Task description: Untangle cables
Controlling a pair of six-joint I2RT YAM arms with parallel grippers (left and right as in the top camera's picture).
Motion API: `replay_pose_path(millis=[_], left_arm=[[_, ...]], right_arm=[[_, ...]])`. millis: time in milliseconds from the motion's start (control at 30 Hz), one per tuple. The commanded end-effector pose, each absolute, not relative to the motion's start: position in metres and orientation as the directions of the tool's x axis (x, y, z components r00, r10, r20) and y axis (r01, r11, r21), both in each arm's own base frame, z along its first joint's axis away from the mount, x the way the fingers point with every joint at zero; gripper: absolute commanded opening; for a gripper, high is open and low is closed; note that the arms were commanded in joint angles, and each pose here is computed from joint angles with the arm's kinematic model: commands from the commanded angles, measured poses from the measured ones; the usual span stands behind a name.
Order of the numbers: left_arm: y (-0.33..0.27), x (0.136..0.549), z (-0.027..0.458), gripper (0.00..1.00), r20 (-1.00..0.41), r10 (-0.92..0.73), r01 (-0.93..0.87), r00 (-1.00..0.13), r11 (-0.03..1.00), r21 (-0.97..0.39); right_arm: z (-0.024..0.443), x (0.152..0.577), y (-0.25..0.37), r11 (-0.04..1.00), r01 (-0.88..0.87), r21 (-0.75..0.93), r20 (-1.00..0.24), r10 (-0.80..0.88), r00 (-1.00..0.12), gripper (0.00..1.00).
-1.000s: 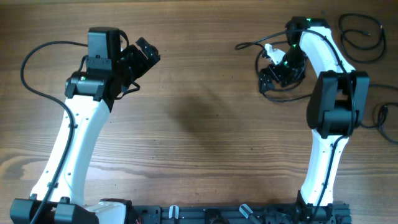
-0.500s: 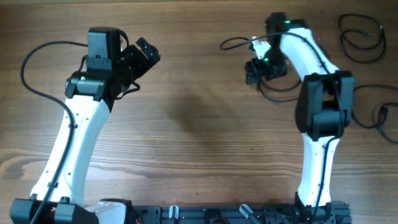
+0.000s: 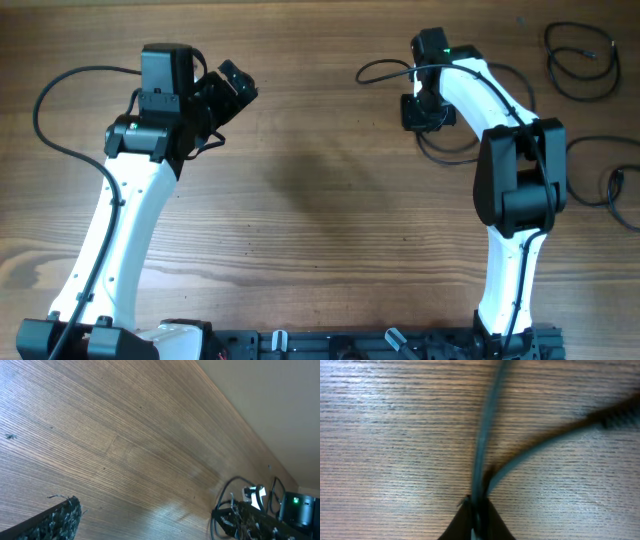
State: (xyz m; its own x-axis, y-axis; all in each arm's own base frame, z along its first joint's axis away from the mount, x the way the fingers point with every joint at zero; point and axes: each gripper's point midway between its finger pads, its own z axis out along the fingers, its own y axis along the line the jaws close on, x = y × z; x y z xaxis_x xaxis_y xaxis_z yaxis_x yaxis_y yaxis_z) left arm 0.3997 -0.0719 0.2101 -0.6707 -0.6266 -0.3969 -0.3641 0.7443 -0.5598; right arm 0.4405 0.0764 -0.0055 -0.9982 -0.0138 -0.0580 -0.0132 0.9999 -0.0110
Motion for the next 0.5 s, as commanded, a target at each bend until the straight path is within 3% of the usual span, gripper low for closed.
replay_pose_path(millis=[0,200,467], left_arm=[[-0.075,0.401,0.21,1.0,-0.394,-0.621,-0.355,-0.678,0.746,-0.563],[-0.075,0.401,0.21,1.0,-0.394,-0.621,-0.356,-0.678,0.746,-0.564],[-0.075,0.401,0.21,1.0,-0.394,-0.621,-0.356,-0.677,0.746,-0.564]], right_arm=[[-0.053,0.413,0.057,0.998,0.031,-0.063,0.079,0.036,-0.996,0.04],[-0.005,0.443,0.002,0.981,0.157,-0.116,-0.017,0.156,-0.988,0.04],[0.118,0.458,-0.087,0.948,0.307,-0.085,-0.228,0.281,-0.932,0.04]])
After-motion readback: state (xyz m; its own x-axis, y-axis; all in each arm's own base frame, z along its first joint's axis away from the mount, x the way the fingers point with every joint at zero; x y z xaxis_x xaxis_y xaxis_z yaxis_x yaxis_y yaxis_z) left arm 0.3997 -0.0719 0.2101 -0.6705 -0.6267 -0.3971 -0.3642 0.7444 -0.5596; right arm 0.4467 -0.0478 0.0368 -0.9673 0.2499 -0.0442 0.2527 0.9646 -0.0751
